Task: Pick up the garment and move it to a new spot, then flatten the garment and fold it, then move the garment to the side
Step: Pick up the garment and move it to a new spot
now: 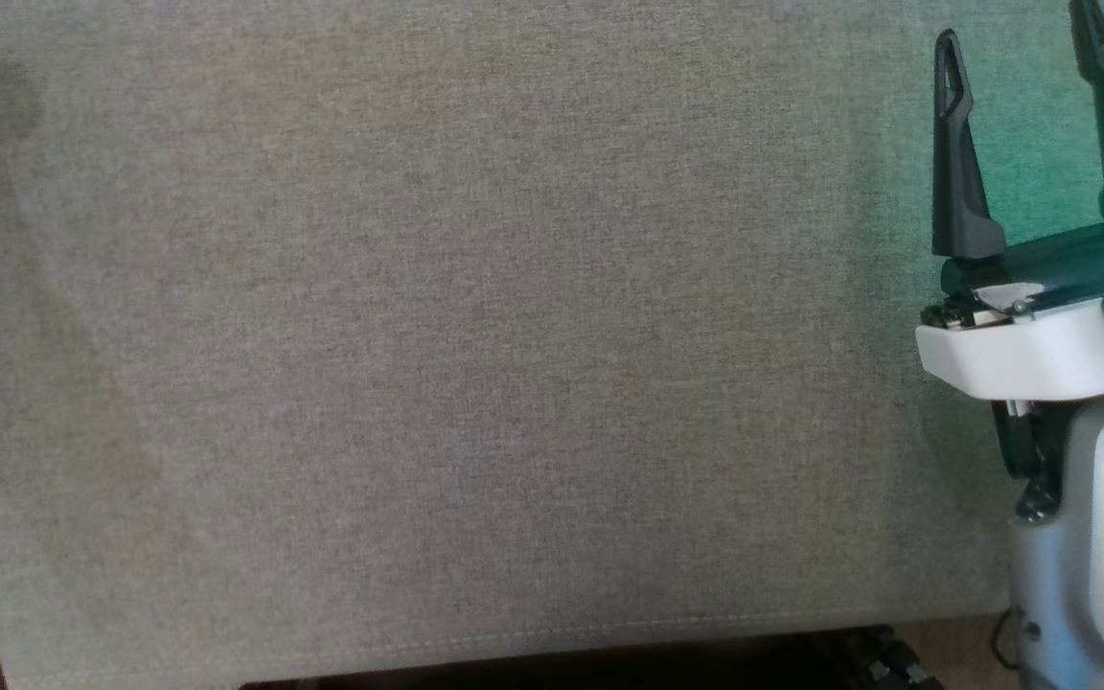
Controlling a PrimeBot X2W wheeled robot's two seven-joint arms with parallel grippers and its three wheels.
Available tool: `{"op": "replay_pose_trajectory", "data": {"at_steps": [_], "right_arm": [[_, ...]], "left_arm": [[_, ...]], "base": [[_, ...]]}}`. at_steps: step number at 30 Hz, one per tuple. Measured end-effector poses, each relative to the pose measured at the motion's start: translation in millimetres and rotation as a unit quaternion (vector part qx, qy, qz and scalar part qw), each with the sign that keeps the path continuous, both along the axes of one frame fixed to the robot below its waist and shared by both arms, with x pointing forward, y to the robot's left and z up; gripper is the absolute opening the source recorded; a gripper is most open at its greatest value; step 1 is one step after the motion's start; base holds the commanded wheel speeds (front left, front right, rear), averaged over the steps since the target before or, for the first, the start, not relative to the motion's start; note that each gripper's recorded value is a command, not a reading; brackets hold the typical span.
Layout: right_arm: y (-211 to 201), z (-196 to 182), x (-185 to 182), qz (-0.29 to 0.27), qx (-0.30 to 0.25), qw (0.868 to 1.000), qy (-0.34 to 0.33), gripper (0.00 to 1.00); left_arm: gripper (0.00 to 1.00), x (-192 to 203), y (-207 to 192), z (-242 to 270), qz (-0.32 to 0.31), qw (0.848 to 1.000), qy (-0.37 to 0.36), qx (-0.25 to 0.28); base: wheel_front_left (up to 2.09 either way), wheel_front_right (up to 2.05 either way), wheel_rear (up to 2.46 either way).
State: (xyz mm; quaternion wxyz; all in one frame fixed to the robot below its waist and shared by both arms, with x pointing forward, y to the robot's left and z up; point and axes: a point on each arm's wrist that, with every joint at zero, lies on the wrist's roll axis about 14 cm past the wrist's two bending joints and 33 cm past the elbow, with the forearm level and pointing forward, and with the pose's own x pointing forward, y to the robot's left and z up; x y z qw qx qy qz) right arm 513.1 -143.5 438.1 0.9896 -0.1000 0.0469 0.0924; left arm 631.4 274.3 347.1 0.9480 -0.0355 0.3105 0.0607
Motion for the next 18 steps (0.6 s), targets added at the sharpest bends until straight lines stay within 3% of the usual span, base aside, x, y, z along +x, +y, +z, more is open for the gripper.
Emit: {"op": "replay_pose_trajectory", "data": {"at_steps": [10, 12, 18], "right_arm": [[0.9, 17.1, -3.1, 0.001, 0.008, 1.000, -0.015, 1.00], [0.6, 25.1, -5.5, 0.000, 0.015, 1.000, -0.023, 1.00], [-3.0, 46.4, -13.6, -0.004, 0.031, 0.999, -0.044, 1.00]], "left_arm": [[0.00, 1.7, 1.5, 31.5, -0.008, 0.999, -0.036, 0.015], [0.00, 3.7, 1.3, 51.8, -0.031, 0.997, -0.057, 0.045], [0.00, 7.6, -10.7, 109.8, -0.062, 0.988, -0.127, 0.063]], "base": [[0.00, 0.00, 0.00], [0.00, 0.00, 0.00], [0.00, 0.00, 0.00]]}}
